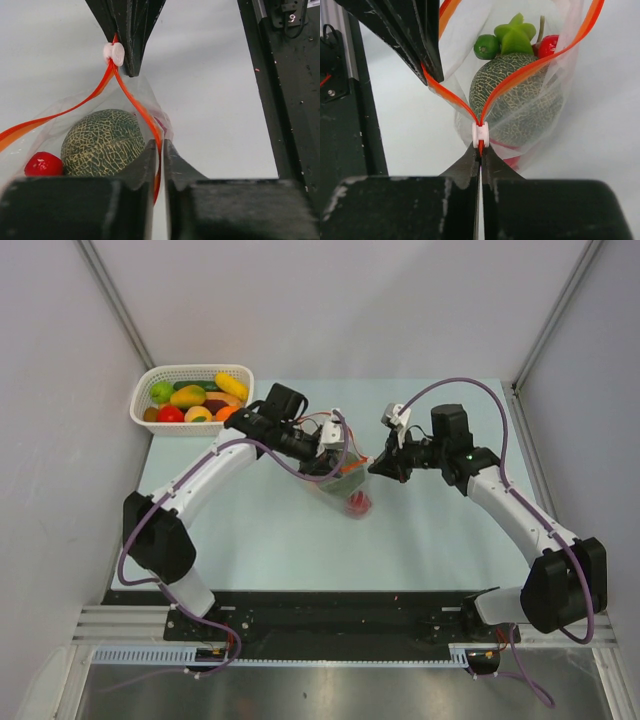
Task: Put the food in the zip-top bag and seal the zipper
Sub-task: Place the fake vegetable in the zipper food storage bag, then zip the zipper food storage bag at the center of the board.
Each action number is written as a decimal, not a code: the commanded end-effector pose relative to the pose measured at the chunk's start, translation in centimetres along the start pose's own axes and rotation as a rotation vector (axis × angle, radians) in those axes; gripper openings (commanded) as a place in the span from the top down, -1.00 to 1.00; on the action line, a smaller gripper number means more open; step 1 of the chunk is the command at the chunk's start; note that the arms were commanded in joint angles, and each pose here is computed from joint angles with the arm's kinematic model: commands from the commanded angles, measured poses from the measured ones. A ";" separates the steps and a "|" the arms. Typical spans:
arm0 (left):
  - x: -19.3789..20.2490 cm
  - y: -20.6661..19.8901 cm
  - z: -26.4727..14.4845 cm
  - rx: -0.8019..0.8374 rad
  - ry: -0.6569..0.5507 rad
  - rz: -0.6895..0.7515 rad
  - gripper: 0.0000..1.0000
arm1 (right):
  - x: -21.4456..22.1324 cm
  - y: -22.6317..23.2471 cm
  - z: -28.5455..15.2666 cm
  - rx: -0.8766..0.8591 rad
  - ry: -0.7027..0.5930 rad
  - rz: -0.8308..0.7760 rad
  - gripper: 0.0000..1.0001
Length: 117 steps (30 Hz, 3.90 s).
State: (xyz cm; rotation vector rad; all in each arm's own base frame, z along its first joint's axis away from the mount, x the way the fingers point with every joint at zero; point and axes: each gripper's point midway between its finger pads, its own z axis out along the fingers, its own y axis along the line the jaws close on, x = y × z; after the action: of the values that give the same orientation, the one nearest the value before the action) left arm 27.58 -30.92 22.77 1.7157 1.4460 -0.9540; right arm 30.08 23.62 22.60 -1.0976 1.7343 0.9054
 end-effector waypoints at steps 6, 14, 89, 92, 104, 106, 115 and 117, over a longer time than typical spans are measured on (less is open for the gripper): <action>-4.5 3.4 -5.2 -0.238 -0.056 0.213 -0.99 | -2.0 0.1 -0.3 0.024 -0.053 -0.127 1.00; -6.2 2.5 -3.3 -0.147 -0.061 0.418 -0.90 | -3.0 0.7 -0.3 0.033 -0.073 -0.172 1.00; 2.1 14.7 -16.1 -0.539 0.120 0.064 1.00 | -5.3 -11.1 -7.7 0.447 -0.246 -0.130 1.00; 0.7 16.1 -16.5 -0.598 0.070 0.050 1.00 | -8.0 -13.7 -8.1 0.541 -0.331 -0.169 1.00; 9.2 5.9 -9.5 -0.360 0.241 0.060 1.00 | 3.6 -9.2 -1.4 0.196 0.057 -0.066 1.00; 10.1 3.4 -8.1 -0.316 0.256 0.086 1.00 | 6.5 -7.9 -1.2 0.130 0.145 -0.083 1.00; 15.7 -6.4 -2.8 -0.137 0.289 -0.004 1.00 | 15.4 -0.3 -3.4 -0.106 0.415 -0.192 1.00; 16.5 -7.7 -2.4 -0.122 0.299 -0.001 1.00 | 15.7 1.2 -3.7 -0.140 0.433 -0.235 0.98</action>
State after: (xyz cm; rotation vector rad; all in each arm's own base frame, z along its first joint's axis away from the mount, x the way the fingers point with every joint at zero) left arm 23.22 -19.29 8.84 1.8050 1.7450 -0.6402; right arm 28.18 16.64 9.39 -1.4194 1.9514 0.7100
